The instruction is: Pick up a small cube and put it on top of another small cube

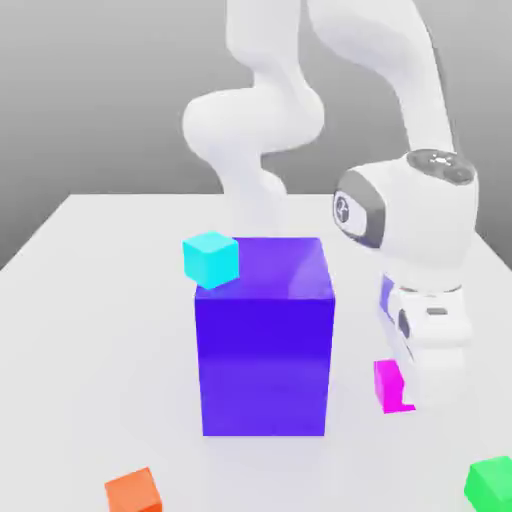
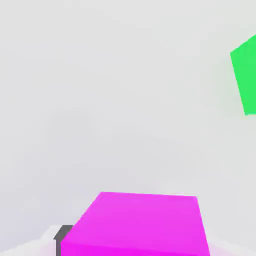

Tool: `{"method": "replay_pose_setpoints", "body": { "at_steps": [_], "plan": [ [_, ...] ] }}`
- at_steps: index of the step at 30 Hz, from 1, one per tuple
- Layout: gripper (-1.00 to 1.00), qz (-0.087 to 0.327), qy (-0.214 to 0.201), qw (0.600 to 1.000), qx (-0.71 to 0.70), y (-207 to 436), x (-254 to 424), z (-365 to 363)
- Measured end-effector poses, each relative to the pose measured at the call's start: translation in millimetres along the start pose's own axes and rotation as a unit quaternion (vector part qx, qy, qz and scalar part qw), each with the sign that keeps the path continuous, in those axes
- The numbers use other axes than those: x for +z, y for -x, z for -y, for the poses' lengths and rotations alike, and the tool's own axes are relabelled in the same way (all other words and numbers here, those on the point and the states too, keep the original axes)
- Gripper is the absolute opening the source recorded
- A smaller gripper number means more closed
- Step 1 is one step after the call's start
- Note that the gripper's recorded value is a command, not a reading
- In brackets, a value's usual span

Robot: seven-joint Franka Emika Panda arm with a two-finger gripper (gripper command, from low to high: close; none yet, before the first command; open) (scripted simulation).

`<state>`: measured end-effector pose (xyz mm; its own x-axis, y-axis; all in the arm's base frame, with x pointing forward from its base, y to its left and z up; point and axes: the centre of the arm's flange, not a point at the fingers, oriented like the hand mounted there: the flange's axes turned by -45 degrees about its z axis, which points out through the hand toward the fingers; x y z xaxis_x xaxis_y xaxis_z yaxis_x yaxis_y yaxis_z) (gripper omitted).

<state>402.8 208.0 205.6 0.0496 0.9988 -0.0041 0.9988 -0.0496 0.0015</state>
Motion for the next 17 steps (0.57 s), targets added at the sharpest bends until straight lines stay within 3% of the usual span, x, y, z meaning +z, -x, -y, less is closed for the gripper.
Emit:
{"method": "replay_pose_setpoints", "body": {
  "at_steps": [9, 13, 14, 17],
  "plan": [
    [-1.00, -0.001, -0.002, 0.993, 0.119, -68, -34, -70],
    [-1.00, -0.002, -0.002, 0.991, 0.132, -76, 11, -78],
    [1.00, -0.002, -0.002, 0.991, 0.133, -76, 21, -78],
    [1.00, -0.002, -0.002, 0.991, 0.133, -76, 21, -78]
  ]
}}
